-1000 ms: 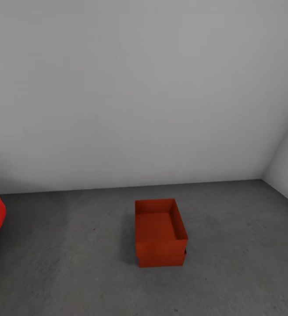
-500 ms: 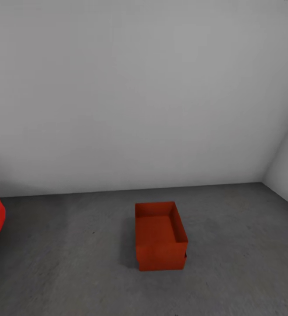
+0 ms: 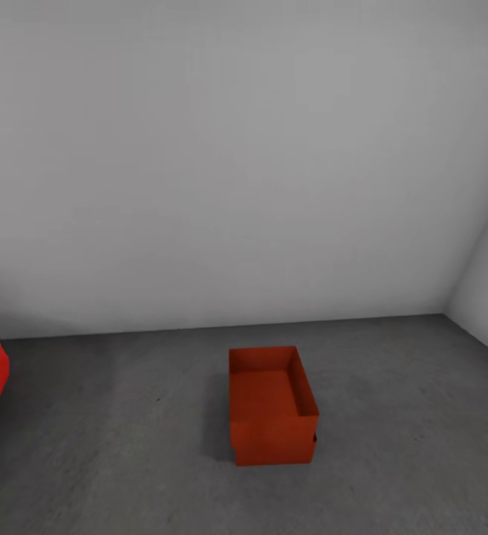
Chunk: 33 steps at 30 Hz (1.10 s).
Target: Move the two storage containers from the living room to the garage. In the garage, place one container on the floor and stack the other container on top of it (either order is fine).
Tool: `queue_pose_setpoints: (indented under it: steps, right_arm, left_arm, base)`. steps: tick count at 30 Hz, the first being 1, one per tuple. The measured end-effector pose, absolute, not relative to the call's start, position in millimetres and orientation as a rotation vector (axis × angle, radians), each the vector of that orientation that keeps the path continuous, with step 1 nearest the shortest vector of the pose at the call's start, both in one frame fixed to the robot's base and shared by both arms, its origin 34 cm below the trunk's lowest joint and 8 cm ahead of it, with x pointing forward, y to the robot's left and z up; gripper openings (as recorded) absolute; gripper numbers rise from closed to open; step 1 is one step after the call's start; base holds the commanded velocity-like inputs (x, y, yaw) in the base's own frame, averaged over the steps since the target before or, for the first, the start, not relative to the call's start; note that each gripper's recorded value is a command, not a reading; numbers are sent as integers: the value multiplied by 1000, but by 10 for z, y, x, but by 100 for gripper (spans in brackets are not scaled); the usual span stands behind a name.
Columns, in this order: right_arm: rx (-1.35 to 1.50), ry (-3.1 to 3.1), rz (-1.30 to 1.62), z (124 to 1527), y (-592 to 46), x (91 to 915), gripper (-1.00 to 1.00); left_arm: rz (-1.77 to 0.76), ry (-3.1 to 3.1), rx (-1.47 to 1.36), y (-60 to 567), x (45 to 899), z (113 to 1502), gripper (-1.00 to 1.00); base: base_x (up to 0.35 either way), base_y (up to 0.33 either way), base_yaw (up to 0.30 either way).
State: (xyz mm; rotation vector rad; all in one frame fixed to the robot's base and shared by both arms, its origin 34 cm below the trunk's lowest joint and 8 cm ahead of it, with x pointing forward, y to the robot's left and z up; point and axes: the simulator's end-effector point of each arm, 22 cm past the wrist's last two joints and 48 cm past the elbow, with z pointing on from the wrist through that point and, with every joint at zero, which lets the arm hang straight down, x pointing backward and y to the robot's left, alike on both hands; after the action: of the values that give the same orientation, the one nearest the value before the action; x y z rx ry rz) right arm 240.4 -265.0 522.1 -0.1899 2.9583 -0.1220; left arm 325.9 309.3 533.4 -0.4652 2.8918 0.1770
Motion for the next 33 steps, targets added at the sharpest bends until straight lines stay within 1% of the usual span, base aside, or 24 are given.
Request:
queue_pose_setpoints:
  steps: [33]
  right_arm:
    - [-184, 2905, -128, 5282, -2660, 2609, 100]
  left_arm:
    - [162, 2840, -459, 3092, 3459, 5441, 100]
  base:
    - [0, 0, 0]
